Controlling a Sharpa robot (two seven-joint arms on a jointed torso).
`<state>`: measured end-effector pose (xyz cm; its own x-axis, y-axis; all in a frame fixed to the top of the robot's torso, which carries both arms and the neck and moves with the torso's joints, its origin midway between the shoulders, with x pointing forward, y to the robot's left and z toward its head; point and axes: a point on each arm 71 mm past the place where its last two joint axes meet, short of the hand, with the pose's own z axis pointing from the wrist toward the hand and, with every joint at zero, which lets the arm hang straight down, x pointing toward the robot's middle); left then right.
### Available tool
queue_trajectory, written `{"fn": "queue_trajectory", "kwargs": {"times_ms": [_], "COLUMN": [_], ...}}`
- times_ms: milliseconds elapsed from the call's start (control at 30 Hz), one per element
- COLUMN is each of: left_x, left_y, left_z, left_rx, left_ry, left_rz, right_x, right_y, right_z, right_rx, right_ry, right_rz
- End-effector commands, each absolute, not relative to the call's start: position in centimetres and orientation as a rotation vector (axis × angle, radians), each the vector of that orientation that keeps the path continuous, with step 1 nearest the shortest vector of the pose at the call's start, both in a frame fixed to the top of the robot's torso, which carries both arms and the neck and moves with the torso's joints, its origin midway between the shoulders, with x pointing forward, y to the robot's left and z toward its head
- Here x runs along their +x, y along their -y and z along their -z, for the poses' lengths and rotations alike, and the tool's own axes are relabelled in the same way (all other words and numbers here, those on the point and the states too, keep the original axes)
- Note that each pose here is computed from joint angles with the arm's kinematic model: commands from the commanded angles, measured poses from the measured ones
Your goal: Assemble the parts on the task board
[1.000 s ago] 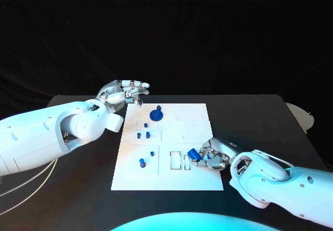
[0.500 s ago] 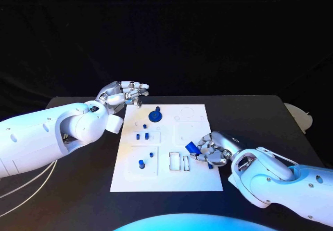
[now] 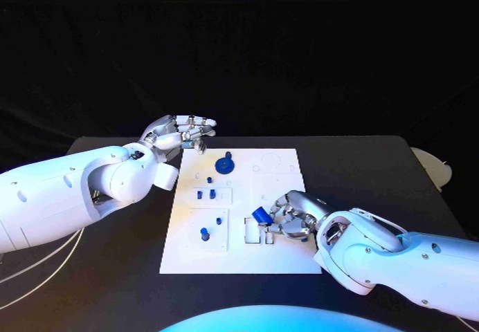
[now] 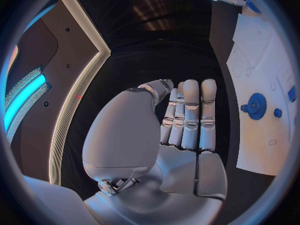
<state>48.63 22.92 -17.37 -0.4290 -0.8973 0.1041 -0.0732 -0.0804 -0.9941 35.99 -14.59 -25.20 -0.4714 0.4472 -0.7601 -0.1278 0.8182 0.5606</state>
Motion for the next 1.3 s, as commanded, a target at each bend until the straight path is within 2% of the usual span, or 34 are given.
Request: {"fn": "queue_trajectory", "kwargs": {"times_ms": [33,700,1300], "left_x": [48.55,48.48,48.42], "left_y": [-22.61,-22.71,-22.82], "left_z": [17.26,17.26,17.24], "left_rx": [-1.071,-1.072,-1.075], "left_ry": [-1.532,-1.535,-1.536], "left_rz": [1.609,1.608,1.603], "right_x": [35.67,35.86,36.55], "right_y": [13.93,13.05,13.06], "right_z": [26.07,26.8,26.63], "right_rx": [0.223,0.201,0.207], "right_ry": [-2.045,-2.078,-2.01], "right_rz": [-0.698,-0.694,-0.683]}}
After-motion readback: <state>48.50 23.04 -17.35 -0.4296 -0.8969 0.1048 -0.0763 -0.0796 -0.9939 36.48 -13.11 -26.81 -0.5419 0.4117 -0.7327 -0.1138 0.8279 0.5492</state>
